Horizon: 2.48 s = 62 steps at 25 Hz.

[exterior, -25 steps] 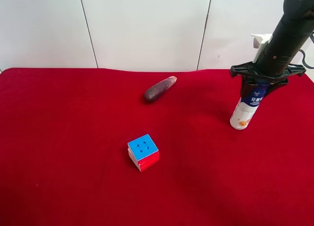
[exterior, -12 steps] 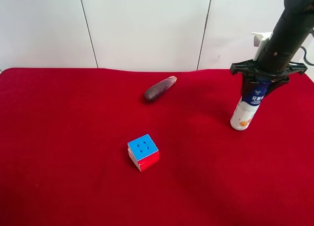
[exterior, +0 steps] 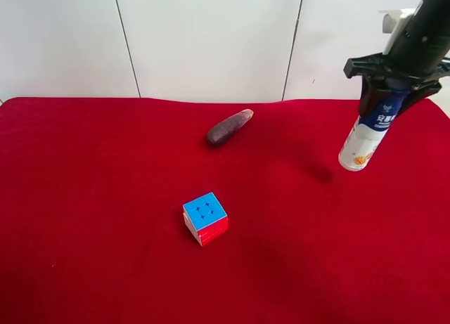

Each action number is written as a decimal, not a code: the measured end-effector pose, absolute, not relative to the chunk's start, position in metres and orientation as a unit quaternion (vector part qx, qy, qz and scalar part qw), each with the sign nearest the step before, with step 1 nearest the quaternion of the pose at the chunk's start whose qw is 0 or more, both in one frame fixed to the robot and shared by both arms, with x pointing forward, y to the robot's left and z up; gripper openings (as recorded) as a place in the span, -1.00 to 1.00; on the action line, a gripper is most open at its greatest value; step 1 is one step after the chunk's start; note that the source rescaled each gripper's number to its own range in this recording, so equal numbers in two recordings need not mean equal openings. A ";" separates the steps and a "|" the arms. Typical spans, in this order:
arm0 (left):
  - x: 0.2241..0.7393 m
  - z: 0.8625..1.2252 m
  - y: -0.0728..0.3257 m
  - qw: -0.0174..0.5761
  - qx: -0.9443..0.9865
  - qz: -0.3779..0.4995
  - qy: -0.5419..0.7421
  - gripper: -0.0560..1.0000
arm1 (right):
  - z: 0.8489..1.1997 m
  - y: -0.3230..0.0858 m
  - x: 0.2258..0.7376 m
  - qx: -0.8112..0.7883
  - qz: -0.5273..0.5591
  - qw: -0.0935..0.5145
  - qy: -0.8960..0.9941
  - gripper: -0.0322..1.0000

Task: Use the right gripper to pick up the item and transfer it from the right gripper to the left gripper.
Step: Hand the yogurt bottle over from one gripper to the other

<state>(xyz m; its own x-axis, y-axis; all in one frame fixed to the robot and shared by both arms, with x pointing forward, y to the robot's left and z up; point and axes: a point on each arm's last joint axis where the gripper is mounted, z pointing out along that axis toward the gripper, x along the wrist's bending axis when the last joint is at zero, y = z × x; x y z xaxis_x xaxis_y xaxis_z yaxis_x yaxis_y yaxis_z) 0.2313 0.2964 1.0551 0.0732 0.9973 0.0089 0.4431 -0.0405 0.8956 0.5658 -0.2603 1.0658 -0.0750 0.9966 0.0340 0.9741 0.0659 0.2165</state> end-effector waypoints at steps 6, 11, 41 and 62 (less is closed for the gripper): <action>0.231 1.055 0.296 0.383 0.624 0.361 0.577 1.00 | 1.094 -0.235 0.543 0.642 0.119 0.076 0.754 -0.94; 0.231 1.055 0.296 0.383 0.624 0.361 0.577 1.00 | 1.105 -0.216 0.528 0.614 0.132 0.074 0.775 -0.94; 0.260 1.070 0.279 0.362 0.765 0.250 0.469 1.00 | 1.128 -0.064 0.450 0.403 0.330 -0.074 0.850 -0.94; 0.309 1.086 0.247 0.321 0.879 0.181 0.301 1.00 | 1.117 -0.037 0.457 0.376 0.384 -0.155 0.829 -0.94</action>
